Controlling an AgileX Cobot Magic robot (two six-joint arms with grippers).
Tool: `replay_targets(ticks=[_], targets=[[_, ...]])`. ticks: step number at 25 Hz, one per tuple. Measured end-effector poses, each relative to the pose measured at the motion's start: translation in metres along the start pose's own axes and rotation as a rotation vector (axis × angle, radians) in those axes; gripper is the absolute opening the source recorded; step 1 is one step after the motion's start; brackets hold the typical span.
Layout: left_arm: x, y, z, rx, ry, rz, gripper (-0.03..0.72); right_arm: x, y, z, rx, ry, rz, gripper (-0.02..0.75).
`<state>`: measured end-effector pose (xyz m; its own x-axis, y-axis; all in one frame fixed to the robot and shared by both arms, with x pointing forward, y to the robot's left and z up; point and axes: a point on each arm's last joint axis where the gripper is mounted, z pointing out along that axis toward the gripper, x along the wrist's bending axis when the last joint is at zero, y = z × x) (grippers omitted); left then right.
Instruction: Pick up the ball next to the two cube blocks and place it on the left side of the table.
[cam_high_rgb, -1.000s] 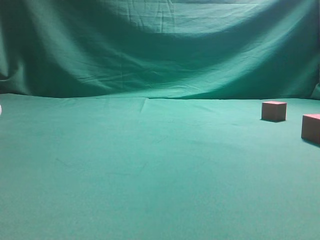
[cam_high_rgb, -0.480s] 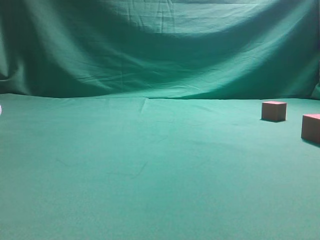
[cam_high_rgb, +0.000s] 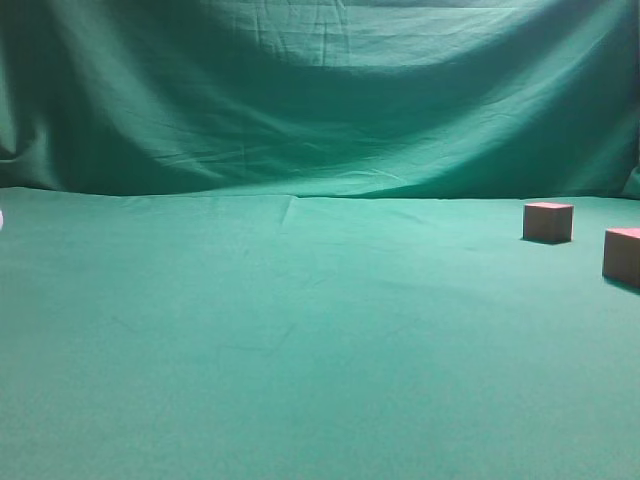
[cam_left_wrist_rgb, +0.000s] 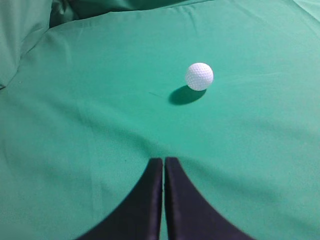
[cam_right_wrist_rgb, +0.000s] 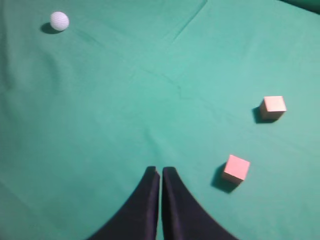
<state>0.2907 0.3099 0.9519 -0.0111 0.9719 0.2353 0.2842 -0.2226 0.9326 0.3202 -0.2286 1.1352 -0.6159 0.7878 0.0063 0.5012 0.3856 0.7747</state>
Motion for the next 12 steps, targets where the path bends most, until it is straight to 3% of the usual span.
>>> replay_targets(ticks=[6, 12], targets=[[0.0, 0.0, 0.0, 0.0, 0.0, 0.0, 0.0, -0.011, -0.018, -0.008, -0.175, -0.079, 0.008, 0.0], [0.0, 0.0, 0.0, 0.0, 0.0, 0.0, 0.0, -0.032, -0.056, -0.002, -0.287, -0.31, 0.141, 0.0]])
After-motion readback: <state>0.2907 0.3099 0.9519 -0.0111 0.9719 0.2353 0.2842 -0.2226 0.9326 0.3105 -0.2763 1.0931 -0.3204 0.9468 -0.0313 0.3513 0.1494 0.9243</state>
